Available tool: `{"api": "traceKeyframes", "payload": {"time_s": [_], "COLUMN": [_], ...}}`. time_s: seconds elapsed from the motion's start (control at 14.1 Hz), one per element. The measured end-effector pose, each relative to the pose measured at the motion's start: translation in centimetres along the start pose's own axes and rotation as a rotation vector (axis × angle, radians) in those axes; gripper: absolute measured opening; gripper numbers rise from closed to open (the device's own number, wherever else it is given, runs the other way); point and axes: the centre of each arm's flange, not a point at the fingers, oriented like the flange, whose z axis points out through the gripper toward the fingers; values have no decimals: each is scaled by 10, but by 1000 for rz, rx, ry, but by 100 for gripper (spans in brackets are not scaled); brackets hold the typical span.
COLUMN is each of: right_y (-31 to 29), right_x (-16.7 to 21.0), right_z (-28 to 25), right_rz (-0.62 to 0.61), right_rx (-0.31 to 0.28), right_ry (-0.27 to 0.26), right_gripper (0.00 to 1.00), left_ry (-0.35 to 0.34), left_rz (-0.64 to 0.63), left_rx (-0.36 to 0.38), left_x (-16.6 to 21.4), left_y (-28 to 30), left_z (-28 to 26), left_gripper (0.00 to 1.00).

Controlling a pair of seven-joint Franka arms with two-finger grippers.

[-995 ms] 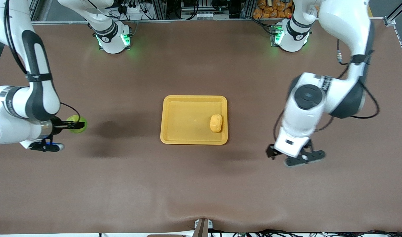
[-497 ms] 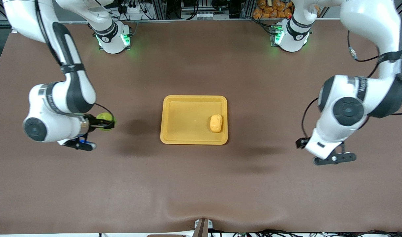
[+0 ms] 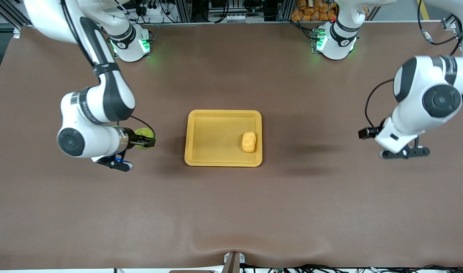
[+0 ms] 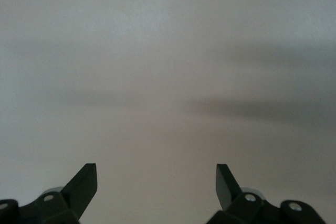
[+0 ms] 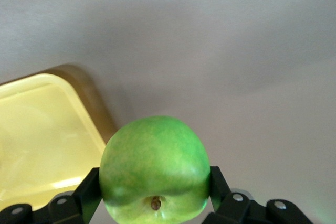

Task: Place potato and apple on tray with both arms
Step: 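Carry the green apple over the tray with the right gripper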

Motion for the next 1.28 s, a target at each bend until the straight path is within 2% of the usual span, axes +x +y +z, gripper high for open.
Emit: {"api": "traceKeyframes", "payload": {"time_s": [0.21, 0.57, 0.92, 1.28], "right_y": [-32, -81, -115, -133], "right_x": [-14, -27, -37, -43], "right_z": [10, 53, 95, 126], "right_rz": [34, 77, 105, 147], "right_rx": [-2, -14, -27, -35], "right_ry": [31, 68, 91, 105], "right_gripper": [86, 86, 86, 86], "left_ry": [36, 74, 99, 122], "left_rz": [27, 172, 190, 174], "left_rx": [-31, -67, -86, -126], "left_x": [-18, -15, -16, -35], "left_y": [1, -9, -22, -29], "left_z": [-26, -47, -112, -145], "left_gripper": [100, 100, 100, 100]}}
